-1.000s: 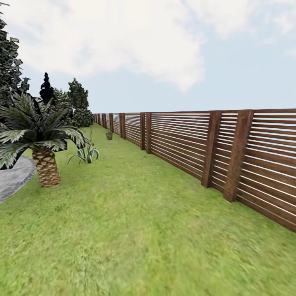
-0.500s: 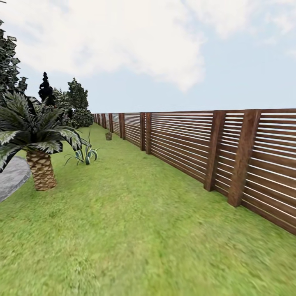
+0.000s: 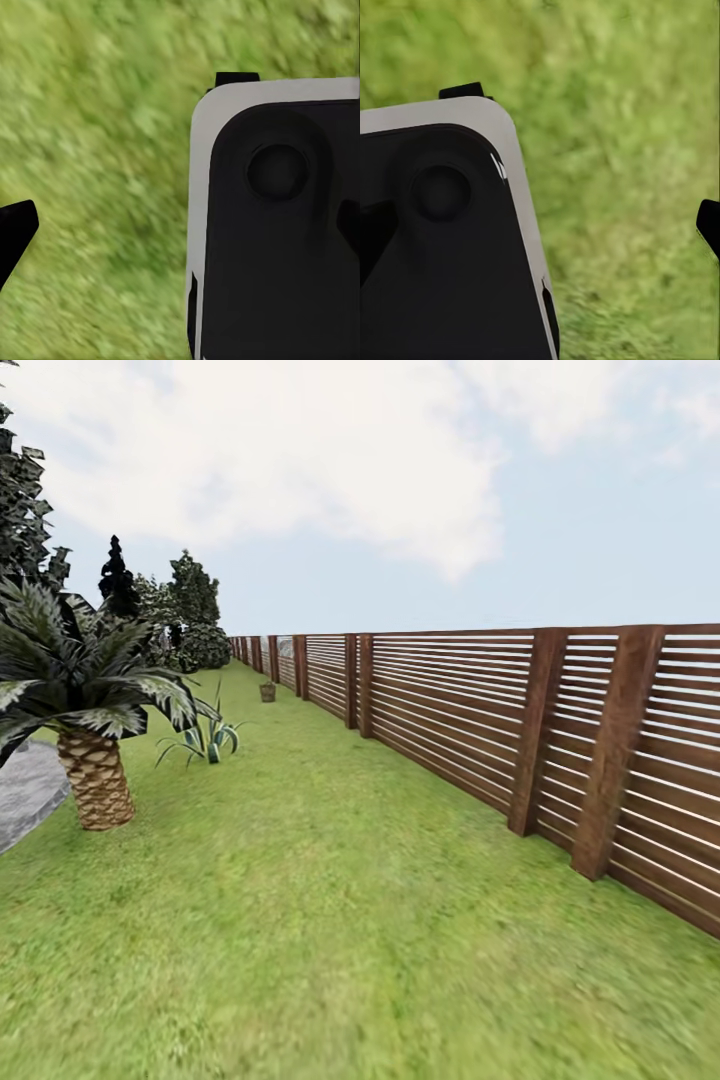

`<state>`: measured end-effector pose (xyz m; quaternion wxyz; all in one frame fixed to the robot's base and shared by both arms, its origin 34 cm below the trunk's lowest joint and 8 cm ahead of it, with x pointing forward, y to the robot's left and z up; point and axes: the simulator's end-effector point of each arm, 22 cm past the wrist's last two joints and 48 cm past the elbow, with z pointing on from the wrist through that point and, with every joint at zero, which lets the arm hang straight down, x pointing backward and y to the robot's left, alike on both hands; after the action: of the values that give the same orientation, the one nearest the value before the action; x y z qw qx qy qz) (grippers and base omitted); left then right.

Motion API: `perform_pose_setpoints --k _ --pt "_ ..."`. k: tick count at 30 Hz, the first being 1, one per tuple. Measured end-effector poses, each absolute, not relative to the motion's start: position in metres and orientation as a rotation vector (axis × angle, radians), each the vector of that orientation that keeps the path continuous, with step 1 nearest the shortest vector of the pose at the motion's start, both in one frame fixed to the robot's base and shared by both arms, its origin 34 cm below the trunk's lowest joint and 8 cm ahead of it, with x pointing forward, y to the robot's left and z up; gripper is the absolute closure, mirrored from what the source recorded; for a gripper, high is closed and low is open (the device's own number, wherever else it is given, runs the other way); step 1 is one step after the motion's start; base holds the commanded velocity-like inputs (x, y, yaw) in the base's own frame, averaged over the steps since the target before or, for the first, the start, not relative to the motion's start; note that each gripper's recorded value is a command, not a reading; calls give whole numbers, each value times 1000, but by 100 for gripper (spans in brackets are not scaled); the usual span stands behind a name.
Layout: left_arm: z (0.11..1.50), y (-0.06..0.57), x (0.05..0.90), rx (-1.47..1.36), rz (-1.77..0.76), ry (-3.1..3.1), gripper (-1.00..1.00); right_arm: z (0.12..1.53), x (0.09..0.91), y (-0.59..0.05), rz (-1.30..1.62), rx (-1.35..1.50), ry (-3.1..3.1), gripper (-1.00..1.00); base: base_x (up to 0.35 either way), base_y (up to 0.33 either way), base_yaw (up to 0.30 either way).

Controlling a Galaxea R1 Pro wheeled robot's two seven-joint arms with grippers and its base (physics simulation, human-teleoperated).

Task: Take the three Easter eggs out of the wicker basket on the lawn in the garden, then place them on the lawn next to a single tree (choose any tree) so that all three eggs are next to the same tree and none are left in the basket.

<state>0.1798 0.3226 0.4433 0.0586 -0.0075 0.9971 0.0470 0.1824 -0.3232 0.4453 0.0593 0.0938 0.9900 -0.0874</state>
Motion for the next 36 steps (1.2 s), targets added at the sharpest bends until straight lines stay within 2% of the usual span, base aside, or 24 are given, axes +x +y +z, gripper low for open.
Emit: perform_pose_setpoints --k 7,36 --pt "443 323 180 -22 142 3021 -100 445 182 -324 -265 285 2998 -100 319 0 143" --pt "443 323 180 -22 143 3021 -100 445 182 -324 -265 285 2998 -100 319 0 2"
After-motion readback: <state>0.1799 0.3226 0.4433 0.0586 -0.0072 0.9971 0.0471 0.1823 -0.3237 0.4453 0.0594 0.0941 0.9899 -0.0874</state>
